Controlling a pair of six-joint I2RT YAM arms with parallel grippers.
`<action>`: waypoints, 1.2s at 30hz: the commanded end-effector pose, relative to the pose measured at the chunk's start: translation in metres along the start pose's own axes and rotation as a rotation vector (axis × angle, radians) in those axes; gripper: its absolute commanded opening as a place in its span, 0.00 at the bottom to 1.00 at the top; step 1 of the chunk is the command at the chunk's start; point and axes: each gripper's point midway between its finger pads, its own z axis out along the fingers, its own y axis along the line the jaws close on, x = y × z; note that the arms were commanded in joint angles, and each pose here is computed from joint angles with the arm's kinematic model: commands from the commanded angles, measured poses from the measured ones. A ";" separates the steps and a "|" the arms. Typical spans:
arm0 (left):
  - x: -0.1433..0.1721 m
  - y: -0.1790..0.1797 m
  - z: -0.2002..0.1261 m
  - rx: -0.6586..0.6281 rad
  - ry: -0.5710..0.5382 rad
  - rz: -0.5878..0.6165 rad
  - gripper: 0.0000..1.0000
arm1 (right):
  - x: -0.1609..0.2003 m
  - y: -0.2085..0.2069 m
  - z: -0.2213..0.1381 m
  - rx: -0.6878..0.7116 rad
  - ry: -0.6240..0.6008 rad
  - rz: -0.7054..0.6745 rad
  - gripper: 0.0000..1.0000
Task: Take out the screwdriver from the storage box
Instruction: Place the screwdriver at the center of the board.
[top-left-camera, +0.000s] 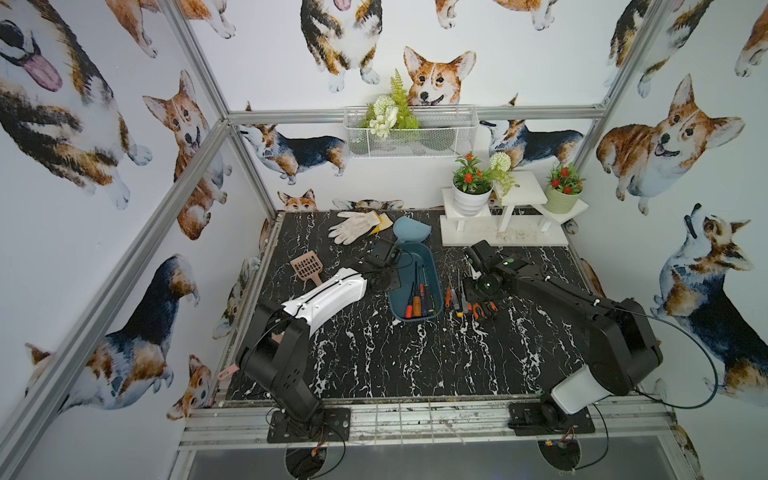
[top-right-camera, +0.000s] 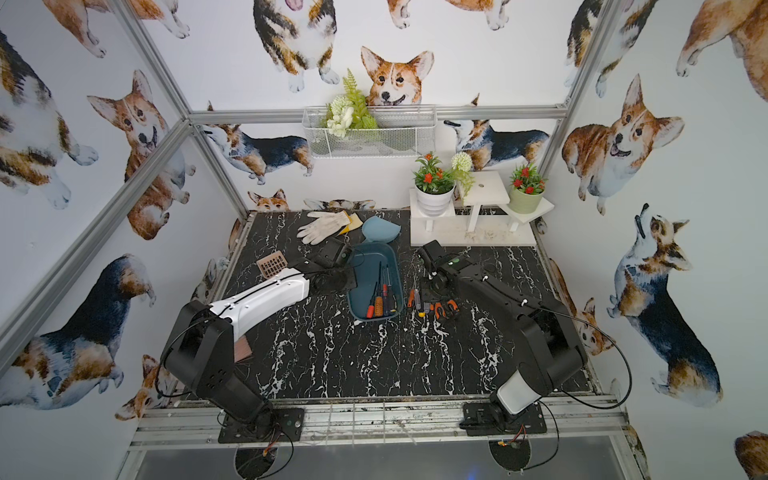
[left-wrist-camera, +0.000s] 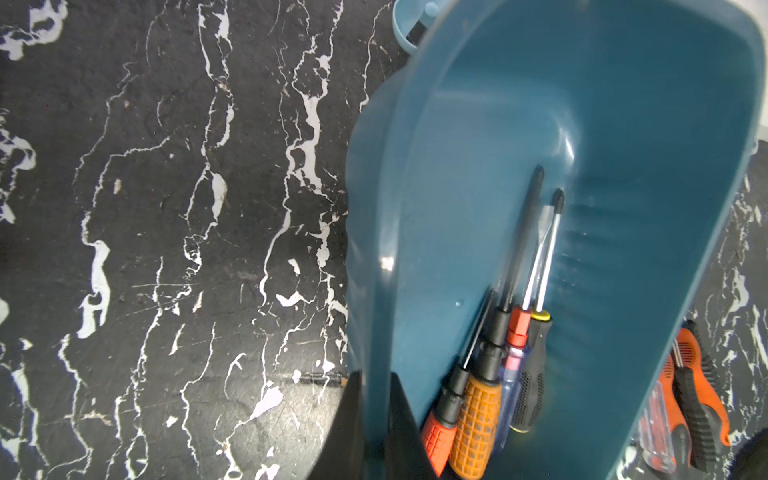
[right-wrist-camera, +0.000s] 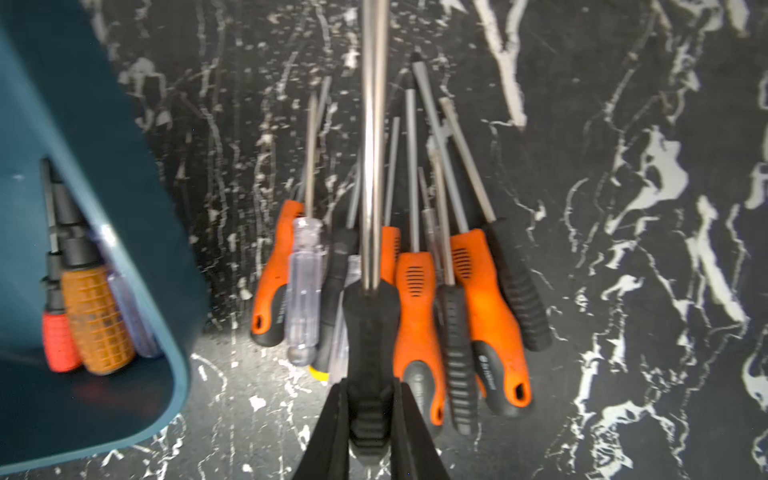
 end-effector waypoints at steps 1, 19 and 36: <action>-0.007 -0.005 -0.005 0.022 -0.026 -0.008 0.00 | 0.008 -0.006 0.005 0.024 0.037 -0.028 0.00; -0.006 -0.004 -0.005 0.019 -0.025 -0.011 0.00 | 0.019 -0.006 0.024 0.037 0.110 -0.026 0.20; -0.006 -0.003 -0.009 0.018 -0.034 -0.016 0.00 | 0.015 -0.003 0.012 0.011 0.070 -0.012 0.47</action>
